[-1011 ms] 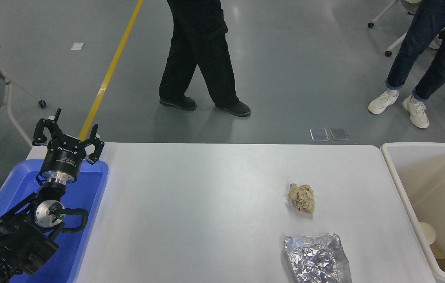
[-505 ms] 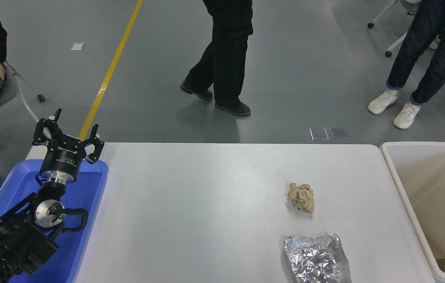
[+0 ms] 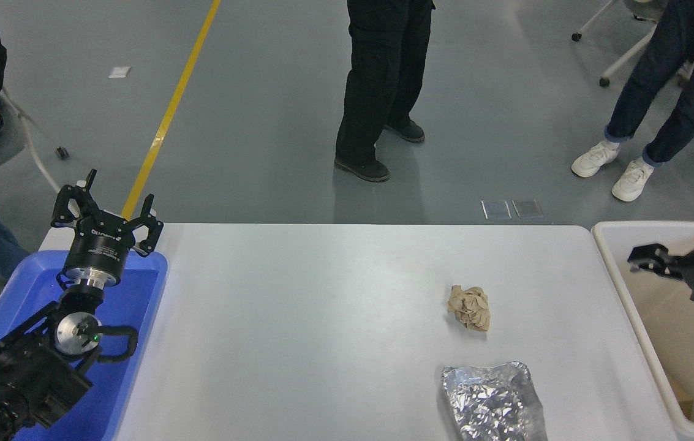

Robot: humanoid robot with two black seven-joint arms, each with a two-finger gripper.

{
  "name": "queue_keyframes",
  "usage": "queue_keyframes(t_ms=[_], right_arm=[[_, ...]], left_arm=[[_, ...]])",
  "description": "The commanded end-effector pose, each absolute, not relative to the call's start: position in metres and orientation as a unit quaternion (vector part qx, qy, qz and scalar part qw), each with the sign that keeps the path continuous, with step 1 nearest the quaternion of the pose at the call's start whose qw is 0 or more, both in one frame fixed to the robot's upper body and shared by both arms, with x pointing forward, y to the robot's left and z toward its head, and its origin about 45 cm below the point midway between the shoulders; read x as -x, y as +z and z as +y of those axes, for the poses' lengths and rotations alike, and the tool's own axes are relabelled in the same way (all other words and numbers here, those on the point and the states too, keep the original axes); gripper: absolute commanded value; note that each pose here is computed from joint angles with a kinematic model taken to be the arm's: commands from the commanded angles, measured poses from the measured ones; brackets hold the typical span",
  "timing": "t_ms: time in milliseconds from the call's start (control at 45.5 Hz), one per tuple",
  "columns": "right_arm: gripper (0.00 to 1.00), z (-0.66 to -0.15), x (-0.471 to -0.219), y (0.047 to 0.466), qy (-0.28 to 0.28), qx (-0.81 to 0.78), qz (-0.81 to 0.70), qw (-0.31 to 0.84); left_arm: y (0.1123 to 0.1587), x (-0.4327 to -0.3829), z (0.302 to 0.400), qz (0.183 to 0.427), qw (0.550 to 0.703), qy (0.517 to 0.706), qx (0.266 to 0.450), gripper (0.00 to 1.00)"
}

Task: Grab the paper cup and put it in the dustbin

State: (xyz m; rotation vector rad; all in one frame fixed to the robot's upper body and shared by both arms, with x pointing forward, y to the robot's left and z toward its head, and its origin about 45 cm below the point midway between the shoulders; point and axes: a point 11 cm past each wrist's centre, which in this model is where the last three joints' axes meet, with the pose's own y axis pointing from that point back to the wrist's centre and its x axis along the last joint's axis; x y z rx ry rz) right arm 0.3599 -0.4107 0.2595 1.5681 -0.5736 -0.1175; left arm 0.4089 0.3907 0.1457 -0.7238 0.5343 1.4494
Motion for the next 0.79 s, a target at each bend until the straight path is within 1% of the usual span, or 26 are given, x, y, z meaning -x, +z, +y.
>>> queue_keyframes(t_ms=[0, 198, 220, 330, 484, 571, 637, 769], right_arm=[[1.0, -0.332, -0.377, 0.348, -0.03, -0.742, -0.15, 0.653], [1.0, -0.283, -0.391, 0.373, 0.028, -0.739, -0.125, 0.661], [1.0, -0.278, -0.391, 0.374, 0.032, -0.74, -0.122, 0.661], [1.0, -0.261, -0.393, 0.378, 0.049, -0.743, -0.109, 0.658], [1.0, -0.23, -0.393, 0.372, 0.075, -0.728, -0.07, 0.678], [1.0, -0.219, -0.396, 0.383, 0.095, -0.722, -0.07, 0.682], [1.0, -0.216, -0.396, 0.384, 0.099, -0.72, -0.068, 0.683], [1.0, -0.213, -0.394, 0.373, 0.095, -0.712, -0.053, 0.694]], left_arm=[[0.1458, -0.4089, 0.391, 0.236, 0.657, 0.64, 0.32, 0.98], [0.146, -0.4091, 0.3906, 0.236, 0.658, 0.64, 0.32, 0.98], [0.1455, -0.409, 0.3902, 0.236, 0.657, 0.64, 0.32, 0.98], [0.1457, -0.4089, 0.3911, 0.236, 0.657, 0.641, 0.32, 0.98], [0.1459, -0.4091, 0.3907, 0.236, 0.657, 0.64, 0.32, 0.98], [0.1458, -0.4089, 0.391, 0.236, 0.657, 0.64, 0.32, 0.98], [0.1459, -0.4091, 0.3907, 0.236, 0.657, 0.64, 0.32, 0.98], [0.1458, -0.409, 0.3905, 0.236, 0.658, 0.64, 0.319, 0.98]])
